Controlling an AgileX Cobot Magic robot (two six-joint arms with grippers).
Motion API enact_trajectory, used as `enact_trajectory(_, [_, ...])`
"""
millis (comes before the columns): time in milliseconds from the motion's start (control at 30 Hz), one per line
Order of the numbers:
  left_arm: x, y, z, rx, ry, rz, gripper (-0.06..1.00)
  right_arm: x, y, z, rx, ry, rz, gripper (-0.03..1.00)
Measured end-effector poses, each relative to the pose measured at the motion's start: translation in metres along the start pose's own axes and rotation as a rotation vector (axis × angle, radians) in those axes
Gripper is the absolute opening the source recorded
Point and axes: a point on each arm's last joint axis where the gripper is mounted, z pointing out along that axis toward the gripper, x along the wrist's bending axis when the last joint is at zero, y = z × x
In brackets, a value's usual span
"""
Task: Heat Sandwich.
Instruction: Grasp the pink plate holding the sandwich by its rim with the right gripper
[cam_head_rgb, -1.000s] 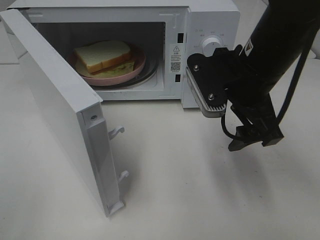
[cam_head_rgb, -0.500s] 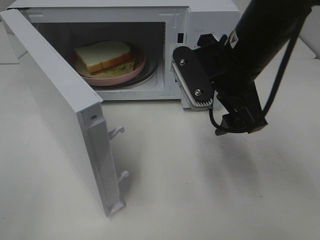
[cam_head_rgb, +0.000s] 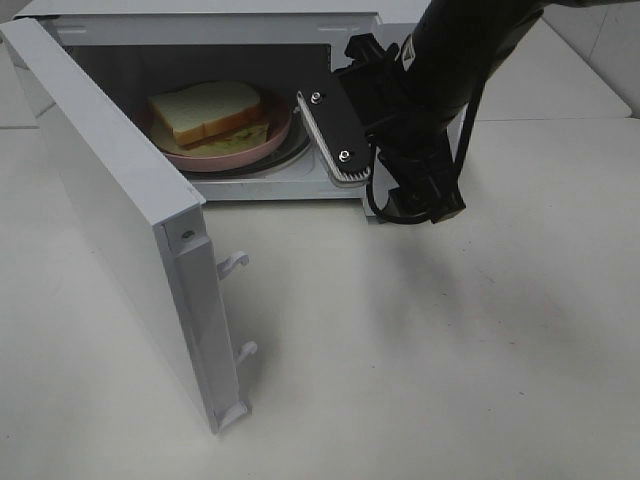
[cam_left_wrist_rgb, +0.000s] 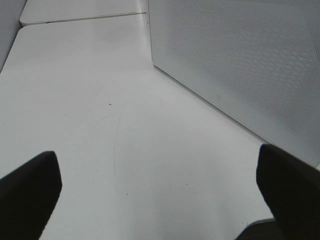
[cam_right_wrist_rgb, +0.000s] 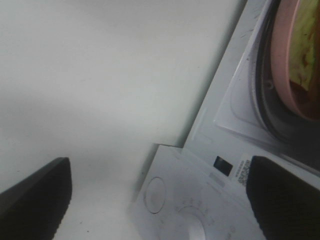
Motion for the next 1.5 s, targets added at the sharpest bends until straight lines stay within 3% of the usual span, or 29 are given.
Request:
enact_trajectory(733, [0.0,0.0,0.0,0.0,0.0,0.0,0.99,-0.039,0.014,0.042,-0.032,-0.109,-0.074,0.87])
enact_trajectory(1500, [0.0,0.0,0.0,0.0,0.0,0.0,0.99,-0.077,0.026,0.118,-0.036,-0.127,-0.073,0.85])
